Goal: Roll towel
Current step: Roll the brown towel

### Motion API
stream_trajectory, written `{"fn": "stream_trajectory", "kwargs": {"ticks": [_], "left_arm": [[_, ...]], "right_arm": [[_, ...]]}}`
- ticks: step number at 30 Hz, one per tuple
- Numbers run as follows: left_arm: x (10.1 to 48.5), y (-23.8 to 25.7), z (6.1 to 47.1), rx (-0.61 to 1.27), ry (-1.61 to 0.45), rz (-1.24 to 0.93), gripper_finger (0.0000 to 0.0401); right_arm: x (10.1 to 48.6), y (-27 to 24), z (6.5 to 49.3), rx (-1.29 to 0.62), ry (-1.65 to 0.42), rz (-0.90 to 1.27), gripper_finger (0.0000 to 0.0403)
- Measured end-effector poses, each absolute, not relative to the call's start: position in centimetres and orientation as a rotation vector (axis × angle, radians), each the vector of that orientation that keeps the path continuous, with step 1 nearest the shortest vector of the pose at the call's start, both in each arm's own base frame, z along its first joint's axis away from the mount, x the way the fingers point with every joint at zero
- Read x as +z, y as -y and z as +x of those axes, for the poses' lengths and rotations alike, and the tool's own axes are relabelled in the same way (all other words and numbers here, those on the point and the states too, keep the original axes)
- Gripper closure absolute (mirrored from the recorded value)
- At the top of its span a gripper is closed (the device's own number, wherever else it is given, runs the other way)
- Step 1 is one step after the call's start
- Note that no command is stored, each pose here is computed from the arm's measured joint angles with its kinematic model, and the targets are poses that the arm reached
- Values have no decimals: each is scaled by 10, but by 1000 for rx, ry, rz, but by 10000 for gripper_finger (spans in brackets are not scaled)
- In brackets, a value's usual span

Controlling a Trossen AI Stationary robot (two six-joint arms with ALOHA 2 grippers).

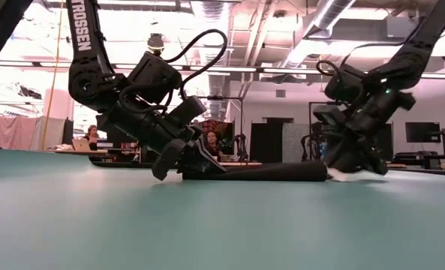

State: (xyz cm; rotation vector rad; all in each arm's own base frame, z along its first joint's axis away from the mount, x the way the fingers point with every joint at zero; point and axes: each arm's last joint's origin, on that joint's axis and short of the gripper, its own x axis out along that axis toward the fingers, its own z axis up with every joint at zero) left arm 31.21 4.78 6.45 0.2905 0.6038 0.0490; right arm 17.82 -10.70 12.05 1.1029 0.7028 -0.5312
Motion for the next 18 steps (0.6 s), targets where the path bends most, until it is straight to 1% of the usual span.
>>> {"fn": "stream_trajectory", "kwargs": {"ticks": [3,5,7,10,13,15,18], "left_arm": [[65,-48,312,49,-602,291,401],[64,-48,312,49,-602,291,401],[65,-48,312,50,-599,291,401],[65,-48,312,51,-593,291,401],[65,-48,313,52,-591,288,401],[65,-48,313,56,-591,276,401],[66,-48,313,57,-590,274,401]], "right_arm": [[135,109,170,-601,-644,1005,291],[149,110,168,-592,-563,922,291],[164,107,169,-525,-498,791,291],[182,91,178,-374,-432,505,291],[188,74,190,-285,-400,288,291],[189,63,199,-244,-376,201,291],[181,51,212,-220,-385,137,291]]}}
